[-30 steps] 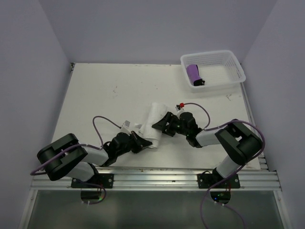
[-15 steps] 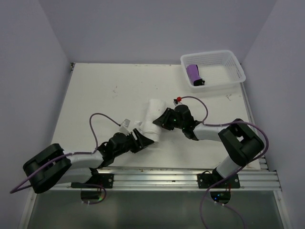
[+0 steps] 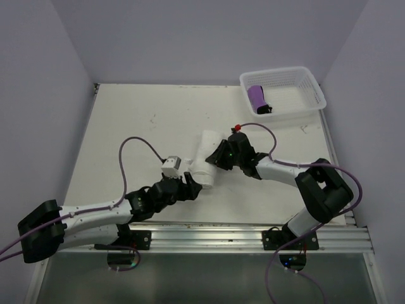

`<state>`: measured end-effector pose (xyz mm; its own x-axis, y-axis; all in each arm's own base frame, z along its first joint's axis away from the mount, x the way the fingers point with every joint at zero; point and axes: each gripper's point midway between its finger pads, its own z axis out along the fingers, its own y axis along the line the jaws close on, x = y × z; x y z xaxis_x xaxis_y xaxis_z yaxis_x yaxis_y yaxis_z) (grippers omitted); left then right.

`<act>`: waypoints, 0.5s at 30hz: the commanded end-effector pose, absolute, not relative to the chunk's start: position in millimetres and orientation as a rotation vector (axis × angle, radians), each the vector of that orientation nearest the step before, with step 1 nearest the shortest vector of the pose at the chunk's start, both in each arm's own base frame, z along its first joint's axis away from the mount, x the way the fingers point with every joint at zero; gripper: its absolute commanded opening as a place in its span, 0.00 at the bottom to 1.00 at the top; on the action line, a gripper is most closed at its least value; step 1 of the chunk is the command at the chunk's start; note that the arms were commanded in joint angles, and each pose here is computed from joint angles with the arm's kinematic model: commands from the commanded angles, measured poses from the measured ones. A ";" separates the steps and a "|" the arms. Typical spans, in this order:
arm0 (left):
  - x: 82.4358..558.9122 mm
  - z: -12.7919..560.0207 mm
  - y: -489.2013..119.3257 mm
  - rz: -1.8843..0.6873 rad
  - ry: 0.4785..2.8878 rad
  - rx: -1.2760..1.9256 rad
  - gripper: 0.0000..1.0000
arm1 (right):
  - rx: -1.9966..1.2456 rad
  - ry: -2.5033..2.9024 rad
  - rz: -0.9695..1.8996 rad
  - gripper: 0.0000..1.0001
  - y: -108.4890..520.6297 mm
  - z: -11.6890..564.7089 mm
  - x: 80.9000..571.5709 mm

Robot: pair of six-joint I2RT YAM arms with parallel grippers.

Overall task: Roll the towels
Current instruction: Roll the towel

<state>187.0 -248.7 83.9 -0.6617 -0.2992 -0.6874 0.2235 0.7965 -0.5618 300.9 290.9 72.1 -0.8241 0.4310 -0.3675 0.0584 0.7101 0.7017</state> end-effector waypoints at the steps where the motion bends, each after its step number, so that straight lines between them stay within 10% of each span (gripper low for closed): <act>1: 203.6 100.9 -242.8 -0.500 2.052 0.112 0.73 | 0.407 2.452 0.854 0.20 282.6 71.7 300.0; 15: 198.5 115.9 -282.8 -0.286 1.903 0.392 0.79 | 0.428 2.576 0.766 0.24 282.5 69.8 289.4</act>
